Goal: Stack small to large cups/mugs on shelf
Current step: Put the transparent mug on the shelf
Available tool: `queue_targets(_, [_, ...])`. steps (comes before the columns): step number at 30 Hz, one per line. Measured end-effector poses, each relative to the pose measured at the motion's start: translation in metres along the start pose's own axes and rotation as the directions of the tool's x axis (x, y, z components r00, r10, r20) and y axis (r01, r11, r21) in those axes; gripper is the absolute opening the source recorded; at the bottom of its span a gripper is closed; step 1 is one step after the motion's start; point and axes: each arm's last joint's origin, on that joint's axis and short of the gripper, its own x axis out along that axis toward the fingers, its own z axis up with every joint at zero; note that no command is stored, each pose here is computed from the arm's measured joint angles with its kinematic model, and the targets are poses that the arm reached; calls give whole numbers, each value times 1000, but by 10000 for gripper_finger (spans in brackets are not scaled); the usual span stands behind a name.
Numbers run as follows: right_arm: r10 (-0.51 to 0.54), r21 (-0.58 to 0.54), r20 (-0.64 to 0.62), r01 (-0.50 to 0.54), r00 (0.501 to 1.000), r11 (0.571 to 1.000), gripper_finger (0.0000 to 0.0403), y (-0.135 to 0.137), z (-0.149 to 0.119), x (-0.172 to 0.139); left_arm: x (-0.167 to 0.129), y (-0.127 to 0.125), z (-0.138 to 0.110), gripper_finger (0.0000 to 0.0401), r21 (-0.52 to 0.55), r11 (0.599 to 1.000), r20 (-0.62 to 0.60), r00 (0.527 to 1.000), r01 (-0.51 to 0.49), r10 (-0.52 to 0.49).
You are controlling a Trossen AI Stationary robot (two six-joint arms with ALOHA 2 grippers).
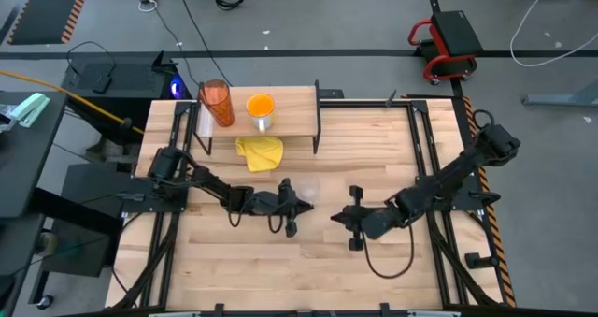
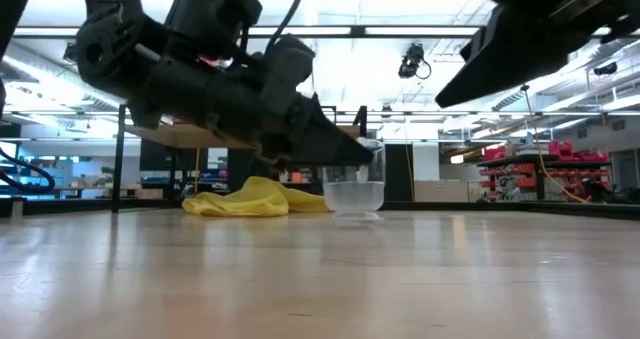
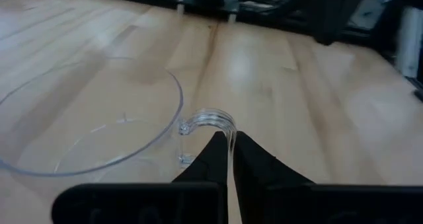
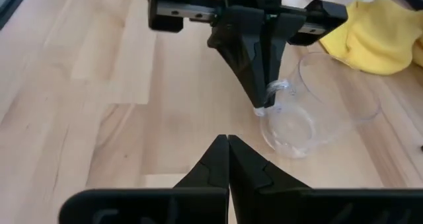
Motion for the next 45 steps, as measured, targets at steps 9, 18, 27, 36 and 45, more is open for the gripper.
queue_targets(9, [-27,-5,-15,27,1000,1000,5,4,-4,-4,-1,-5,18,13,55,998,-20,1000,19,-18])
queue_targets(18, [-38,3,-37,38,999,999,5,3,-7,-4,-11,-14,70,13,186,982,-70,997,-28,42])
queue_targets(27, [-27,3,-44,27,999,1000,5,8,-10,-7,-29,-2,116,13,237,967,-17,994,-97,104])
queue_targets(36, [-21,-5,-36,21,999,1000,5,12,-11,-10,-50,39,150,13,197,969,7,989,-148,149])
queue_targets(45, [-21,-1,-33,20,999,1000,5,12,-11,-10,-56,78,168,12,179,980,26,996,-86,83])
